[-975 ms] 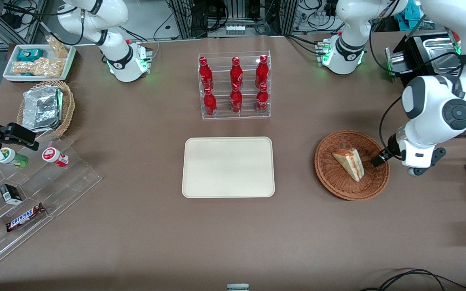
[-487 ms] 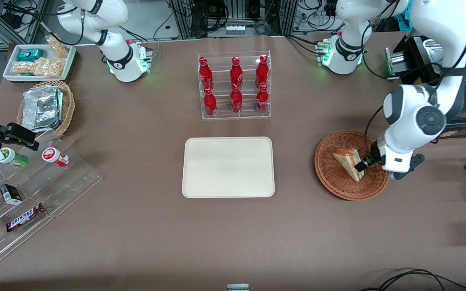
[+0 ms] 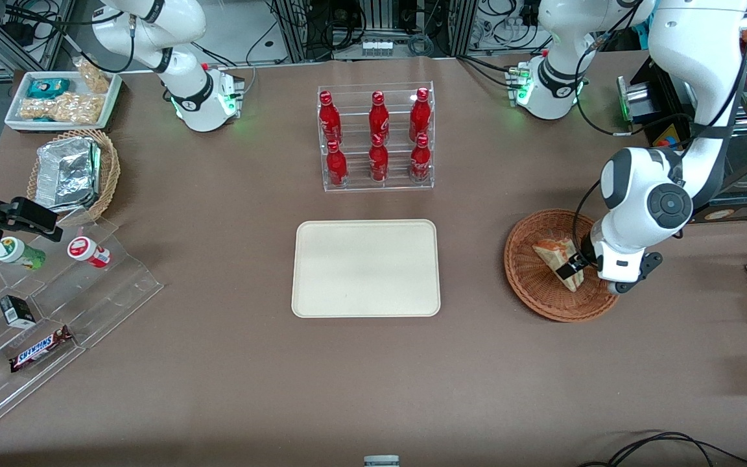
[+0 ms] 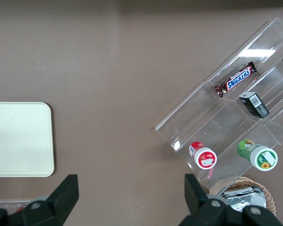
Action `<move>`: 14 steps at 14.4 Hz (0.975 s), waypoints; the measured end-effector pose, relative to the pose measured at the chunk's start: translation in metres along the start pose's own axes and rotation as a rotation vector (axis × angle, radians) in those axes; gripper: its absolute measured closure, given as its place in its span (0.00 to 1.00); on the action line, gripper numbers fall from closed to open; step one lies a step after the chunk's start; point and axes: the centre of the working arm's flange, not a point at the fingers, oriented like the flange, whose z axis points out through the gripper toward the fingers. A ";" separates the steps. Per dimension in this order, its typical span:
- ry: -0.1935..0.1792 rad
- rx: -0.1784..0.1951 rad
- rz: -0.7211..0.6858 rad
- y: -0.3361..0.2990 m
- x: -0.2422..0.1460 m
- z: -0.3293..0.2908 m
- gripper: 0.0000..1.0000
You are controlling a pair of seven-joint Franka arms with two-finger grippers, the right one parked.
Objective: Place sandwich from basket to tray
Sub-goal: 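Close the left gripper on the triangular sandwich, then lift the sandwich and carry it over the cream tray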
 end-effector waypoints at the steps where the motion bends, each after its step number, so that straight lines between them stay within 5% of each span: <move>1: -0.005 0.002 0.003 0.002 -0.001 0.006 0.00; 5: -0.028 0.017 0.010 0.003 -0.007 0.023 0.00; 10: -0.048 0.038 0.010 0.006 -0.023 0.035 0.51; 14: -0.047 0.039 0.010 0.007 -0.022 0.032 0.78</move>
